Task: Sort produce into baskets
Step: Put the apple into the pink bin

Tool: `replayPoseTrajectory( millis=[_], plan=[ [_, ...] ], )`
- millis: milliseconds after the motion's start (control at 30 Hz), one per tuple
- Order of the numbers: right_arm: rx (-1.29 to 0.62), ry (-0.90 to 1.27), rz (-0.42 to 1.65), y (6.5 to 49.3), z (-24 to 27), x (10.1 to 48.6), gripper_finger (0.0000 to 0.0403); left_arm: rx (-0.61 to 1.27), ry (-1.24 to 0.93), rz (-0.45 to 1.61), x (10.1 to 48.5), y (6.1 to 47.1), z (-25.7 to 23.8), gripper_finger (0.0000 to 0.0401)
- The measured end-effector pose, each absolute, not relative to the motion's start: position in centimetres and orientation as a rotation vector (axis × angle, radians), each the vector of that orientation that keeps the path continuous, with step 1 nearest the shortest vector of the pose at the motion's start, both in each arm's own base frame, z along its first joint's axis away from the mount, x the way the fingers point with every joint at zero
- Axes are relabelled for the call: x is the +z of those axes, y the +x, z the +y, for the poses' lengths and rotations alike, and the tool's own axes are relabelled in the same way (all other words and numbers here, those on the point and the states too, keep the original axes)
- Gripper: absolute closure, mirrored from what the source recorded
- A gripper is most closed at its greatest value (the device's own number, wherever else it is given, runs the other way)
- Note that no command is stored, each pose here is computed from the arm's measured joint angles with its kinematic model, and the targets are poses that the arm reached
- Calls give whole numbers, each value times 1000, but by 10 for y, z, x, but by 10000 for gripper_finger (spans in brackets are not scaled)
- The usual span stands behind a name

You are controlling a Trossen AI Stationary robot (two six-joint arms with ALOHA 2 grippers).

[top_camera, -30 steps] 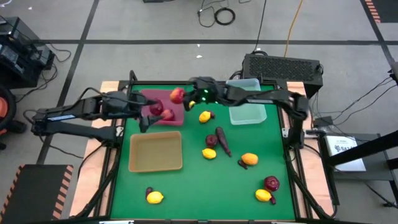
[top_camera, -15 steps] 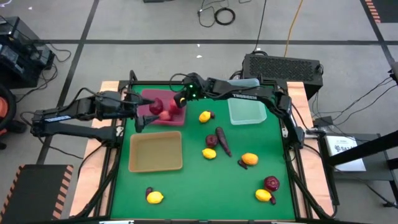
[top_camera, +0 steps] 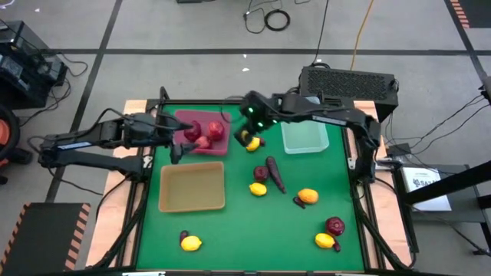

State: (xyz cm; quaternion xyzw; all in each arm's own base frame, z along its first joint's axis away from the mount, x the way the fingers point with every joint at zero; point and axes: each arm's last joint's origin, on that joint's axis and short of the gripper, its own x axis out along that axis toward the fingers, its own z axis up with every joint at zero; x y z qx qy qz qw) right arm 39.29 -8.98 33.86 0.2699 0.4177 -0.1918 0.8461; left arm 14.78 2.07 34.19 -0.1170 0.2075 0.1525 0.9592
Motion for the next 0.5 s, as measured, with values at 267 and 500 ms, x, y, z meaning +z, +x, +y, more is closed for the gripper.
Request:
replayPoseTrajectory(
  millis=[267, 500],
  plan=[
    [-430, 559, 1309, 345, -28, 342, 271, 303, -130, 529, 328, 173, 24, 6],
    [-338, 713, 1484, 319, 33, 342, 271, 235, -115, 578, 309, 215, 27, 6]
  ],
)
